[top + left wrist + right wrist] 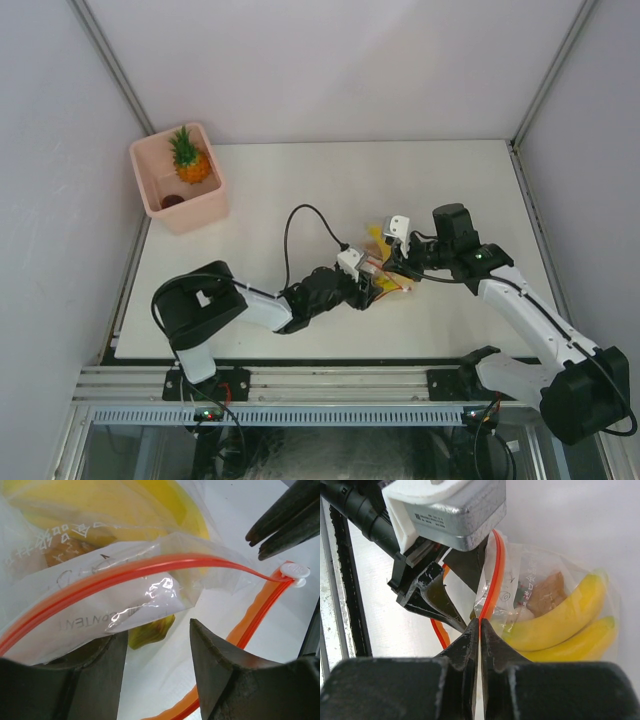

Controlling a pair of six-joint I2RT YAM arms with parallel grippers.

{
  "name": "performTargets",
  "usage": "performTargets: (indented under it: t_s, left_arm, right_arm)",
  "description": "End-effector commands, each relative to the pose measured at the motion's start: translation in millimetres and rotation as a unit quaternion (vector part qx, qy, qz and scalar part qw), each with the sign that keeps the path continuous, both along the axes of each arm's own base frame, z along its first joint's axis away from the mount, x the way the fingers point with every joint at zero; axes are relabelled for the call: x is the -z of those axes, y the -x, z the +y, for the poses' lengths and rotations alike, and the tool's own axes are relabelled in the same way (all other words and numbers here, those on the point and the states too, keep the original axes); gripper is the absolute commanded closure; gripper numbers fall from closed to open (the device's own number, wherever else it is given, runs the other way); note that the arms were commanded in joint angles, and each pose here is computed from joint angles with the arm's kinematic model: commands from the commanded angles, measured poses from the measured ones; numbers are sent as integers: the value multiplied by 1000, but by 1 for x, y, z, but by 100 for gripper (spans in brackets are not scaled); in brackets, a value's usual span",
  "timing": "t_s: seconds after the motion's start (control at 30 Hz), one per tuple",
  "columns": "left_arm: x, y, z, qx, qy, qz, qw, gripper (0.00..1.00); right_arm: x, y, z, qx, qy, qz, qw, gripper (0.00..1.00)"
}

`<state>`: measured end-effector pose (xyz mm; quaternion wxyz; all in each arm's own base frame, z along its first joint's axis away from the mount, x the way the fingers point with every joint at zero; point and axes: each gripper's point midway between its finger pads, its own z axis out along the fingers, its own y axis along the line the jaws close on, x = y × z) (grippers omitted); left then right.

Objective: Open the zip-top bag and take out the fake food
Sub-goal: Pick up the fake fruit from the zipper food storage bag.

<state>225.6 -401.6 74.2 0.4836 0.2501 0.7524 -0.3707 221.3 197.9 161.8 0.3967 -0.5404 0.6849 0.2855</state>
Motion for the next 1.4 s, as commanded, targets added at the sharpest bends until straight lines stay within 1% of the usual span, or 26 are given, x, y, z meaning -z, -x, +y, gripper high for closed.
performTargets:
  t_s: [0.0,0.2,0.33,0.53,0.73,0.8,0.93,1.03,1.2,1.37]
  left_arm:
    - [-31,-13,-21,2,37,-57,998,42]
    - [-31,-15,-29,7,30,-89,996,38]
    - [-30,-16,-33,9,21,-111,994,38]
    - [-32,-16,-38,15,30,-146,989,40]
    - [-27,-19,-37,10,20,-156,988,41]
    - [-24,-19,-37,10,17,-155,988,40]
    - [-19,-20,-38,9,13,-154,988,40]
    - [-19,-21,-37,7,12,-158,987,40]
    - [-19,-22,-39,8,10,-165,986,40]
    - [-17,-23,-41,11,11,-167,986,40]
  right_arm:
    - [-11,1,5,-14,-15,-16,1000,98]
    - [-11,1,2,-17,-13,-17,1000,98]
    - [-14,5,2,-29,-13,-17,999,98]
    - [-19,8,-6,-39,-13,-18,999,96]
    - [-30,5,-19,-23,-31,-29,999,80]
    - [-33,2,-24,-12,-33,-35,999,76]
    - [-38,-13,-40,35,-28,-49,998,74]
    - [-39,-32,-56,98,-24,-50,994,74]
    - [-31,-68,-87,225,-11,-43,973,74]
    - [-16,-84,-105,281,3,-20,959,74]
